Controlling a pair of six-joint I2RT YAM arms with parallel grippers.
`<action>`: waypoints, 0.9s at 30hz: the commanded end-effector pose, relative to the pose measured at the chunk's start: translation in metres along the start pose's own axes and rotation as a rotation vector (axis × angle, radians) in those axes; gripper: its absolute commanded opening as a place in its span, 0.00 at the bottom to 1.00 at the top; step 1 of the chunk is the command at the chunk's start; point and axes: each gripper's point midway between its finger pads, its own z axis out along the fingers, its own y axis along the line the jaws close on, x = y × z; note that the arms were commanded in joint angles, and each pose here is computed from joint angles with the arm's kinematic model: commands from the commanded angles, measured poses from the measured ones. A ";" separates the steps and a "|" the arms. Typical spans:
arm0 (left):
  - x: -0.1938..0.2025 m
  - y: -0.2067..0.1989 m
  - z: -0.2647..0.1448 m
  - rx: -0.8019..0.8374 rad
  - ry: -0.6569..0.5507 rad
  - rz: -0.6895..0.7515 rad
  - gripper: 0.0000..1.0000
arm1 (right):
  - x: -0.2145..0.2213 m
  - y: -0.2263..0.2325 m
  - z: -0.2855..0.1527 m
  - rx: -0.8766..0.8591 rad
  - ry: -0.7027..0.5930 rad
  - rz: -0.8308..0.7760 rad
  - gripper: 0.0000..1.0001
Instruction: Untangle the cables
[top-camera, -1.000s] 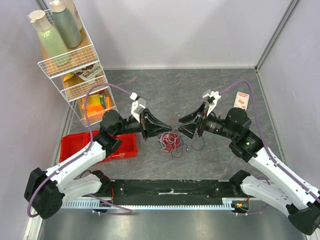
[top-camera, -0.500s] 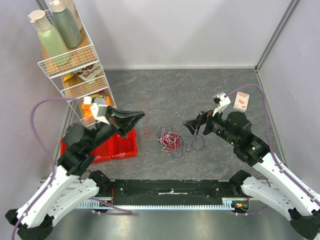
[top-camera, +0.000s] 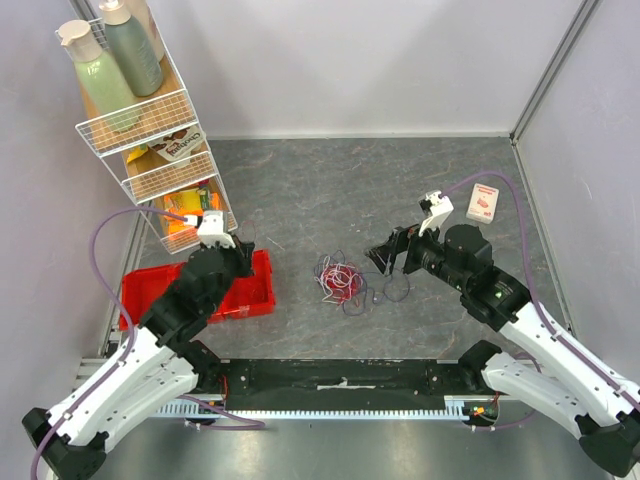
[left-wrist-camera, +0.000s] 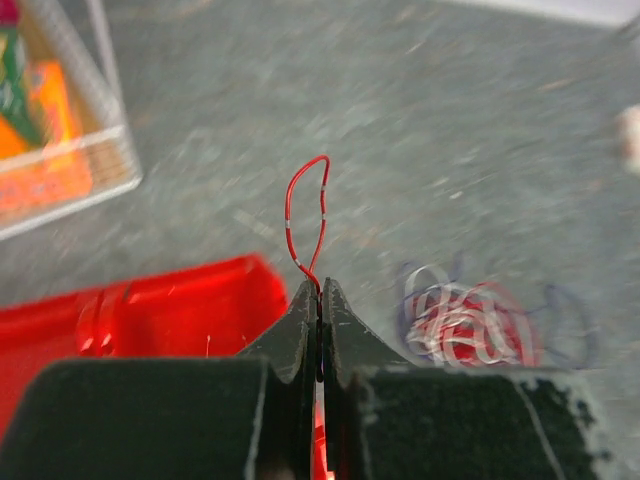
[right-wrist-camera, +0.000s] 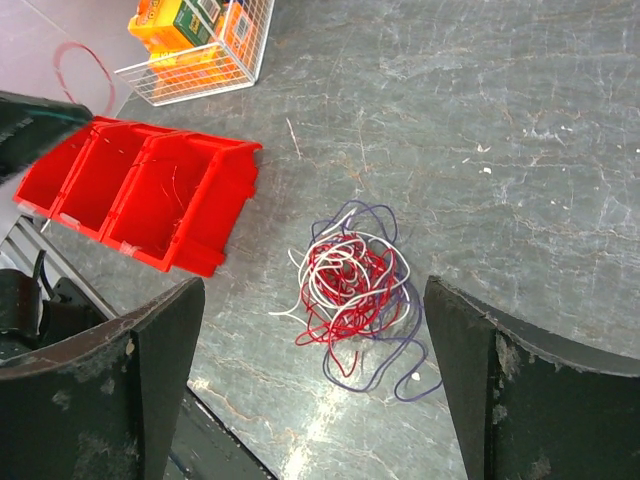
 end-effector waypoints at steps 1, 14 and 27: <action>0.027 0.045 -0.001 -0.268 0.032 -0.138 0.02 | -0.004 -0.001 -0.003 -0.001 -0.038 -0.017 0.98; 0.094 0.044 -0.029 -0.406 0.335 -0.443 0.02 | 0.014 -0.005 0.006 0.001 0.008 0.013 0.98; 0.082 0.044 -0.034 -0.396 0.318 -0.426 0.63 | 0.028 -0.009 0.009 -0.002 0.018 0.041 0.98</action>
